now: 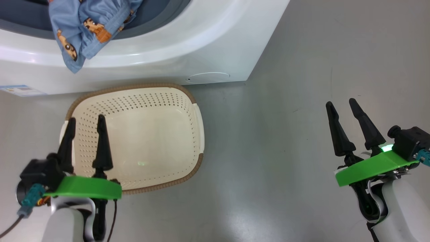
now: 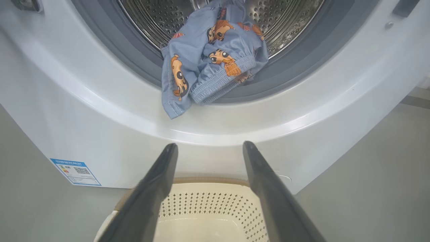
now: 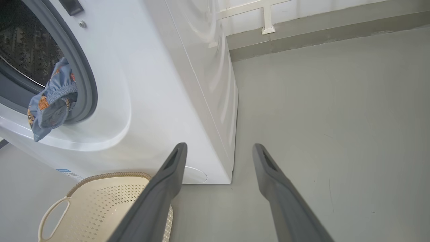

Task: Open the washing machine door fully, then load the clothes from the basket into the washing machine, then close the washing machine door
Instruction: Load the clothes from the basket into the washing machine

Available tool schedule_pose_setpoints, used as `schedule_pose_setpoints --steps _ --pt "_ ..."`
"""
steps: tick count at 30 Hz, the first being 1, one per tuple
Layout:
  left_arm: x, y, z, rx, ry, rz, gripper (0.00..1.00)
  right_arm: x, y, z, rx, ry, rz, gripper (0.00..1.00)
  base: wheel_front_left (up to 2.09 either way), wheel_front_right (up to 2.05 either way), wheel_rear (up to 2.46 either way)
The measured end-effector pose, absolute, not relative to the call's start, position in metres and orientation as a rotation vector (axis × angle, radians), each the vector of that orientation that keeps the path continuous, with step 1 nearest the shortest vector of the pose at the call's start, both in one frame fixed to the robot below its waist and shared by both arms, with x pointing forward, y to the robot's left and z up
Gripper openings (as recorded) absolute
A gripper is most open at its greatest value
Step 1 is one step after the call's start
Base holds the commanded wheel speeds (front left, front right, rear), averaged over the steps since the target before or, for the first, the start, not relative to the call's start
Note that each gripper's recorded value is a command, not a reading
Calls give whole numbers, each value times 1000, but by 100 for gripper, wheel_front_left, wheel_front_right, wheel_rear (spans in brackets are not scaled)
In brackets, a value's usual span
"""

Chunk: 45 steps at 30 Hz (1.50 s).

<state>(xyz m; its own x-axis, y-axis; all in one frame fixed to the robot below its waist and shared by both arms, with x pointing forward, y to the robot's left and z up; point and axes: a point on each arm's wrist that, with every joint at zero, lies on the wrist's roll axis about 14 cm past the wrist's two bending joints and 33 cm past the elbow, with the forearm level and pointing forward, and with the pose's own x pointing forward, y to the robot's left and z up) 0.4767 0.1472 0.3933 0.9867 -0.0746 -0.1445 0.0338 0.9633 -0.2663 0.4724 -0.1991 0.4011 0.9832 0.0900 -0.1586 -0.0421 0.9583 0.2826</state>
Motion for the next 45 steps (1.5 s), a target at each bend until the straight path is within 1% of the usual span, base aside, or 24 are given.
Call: schedule_pose_setpoints --steps 9,15,31,38,45 --pt "509 143 406 -265 102 -72 100 471 -197 398 288 178 67 100 0 0 0" --pt "532 144 404 -251 100 -74 100 470 -199 393 288 191 61 100 0 0 0" --pt "582 140 373 -239 194 -77 100 466 -203 377 294 228 35 100 0 0 0" --pt "595 126 364 -214 224 -120 100 470 -205 377 296 222 25 100 0 0 0" --pt "596 117 359 -203 240 -149 100 468 -206 376 298 225 17 100 0 0 0"
